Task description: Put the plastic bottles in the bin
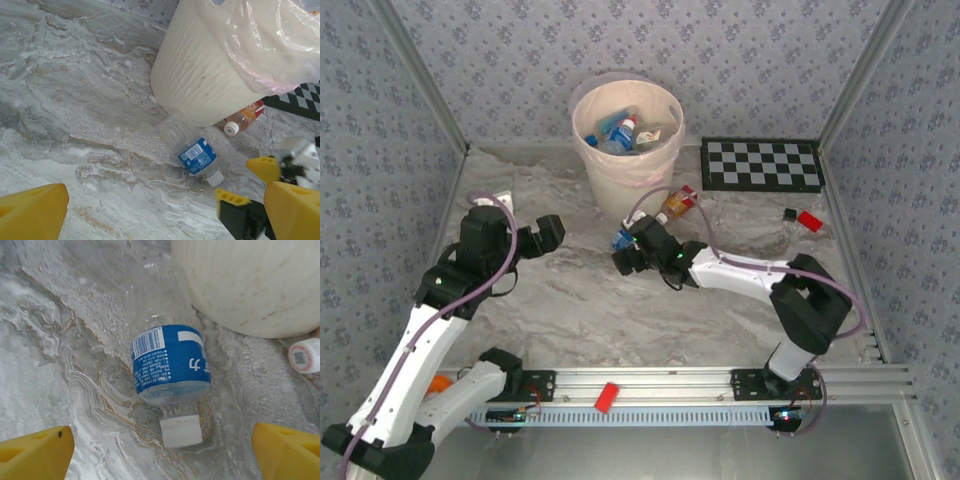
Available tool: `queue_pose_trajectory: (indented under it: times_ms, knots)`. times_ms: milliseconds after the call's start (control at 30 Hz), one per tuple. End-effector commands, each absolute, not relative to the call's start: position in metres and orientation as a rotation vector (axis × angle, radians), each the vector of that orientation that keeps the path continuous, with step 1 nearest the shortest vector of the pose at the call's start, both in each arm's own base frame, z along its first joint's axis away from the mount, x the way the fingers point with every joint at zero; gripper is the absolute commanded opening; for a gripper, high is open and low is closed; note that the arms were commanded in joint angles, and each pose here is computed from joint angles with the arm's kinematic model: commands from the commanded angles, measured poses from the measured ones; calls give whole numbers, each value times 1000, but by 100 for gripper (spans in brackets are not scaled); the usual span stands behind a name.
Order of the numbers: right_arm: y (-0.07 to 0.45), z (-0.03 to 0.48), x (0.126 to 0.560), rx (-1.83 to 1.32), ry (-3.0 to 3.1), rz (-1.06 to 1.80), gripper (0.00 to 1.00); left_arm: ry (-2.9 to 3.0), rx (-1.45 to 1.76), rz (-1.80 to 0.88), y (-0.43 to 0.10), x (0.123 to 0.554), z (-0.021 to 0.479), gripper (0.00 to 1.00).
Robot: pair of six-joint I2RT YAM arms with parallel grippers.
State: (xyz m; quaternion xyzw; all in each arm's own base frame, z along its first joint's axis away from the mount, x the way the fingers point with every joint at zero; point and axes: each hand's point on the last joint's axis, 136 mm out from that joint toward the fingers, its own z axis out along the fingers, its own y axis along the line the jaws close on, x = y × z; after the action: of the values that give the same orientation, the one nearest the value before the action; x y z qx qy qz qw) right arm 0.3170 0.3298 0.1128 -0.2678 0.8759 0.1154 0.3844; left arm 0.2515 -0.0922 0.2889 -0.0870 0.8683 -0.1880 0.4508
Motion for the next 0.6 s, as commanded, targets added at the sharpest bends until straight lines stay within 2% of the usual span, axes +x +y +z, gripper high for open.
queue_pose_trajectory:
  times_ms: [0,200,233,567]
  knots:
    - [344,109,331,-708,2212,274,93,2119,-245,-433,-80,245,293,100]
    - [350,75,342,-733,2269,202,96,2101,-240,-402,-73,238,300,100]
    - [357,85,350,-716,2248,209,96,2095,-241,-403,-72,238,302,100]
    - [350,67,372,-682,2263,125,98,2071,-225,-408,-72,237,314,100]
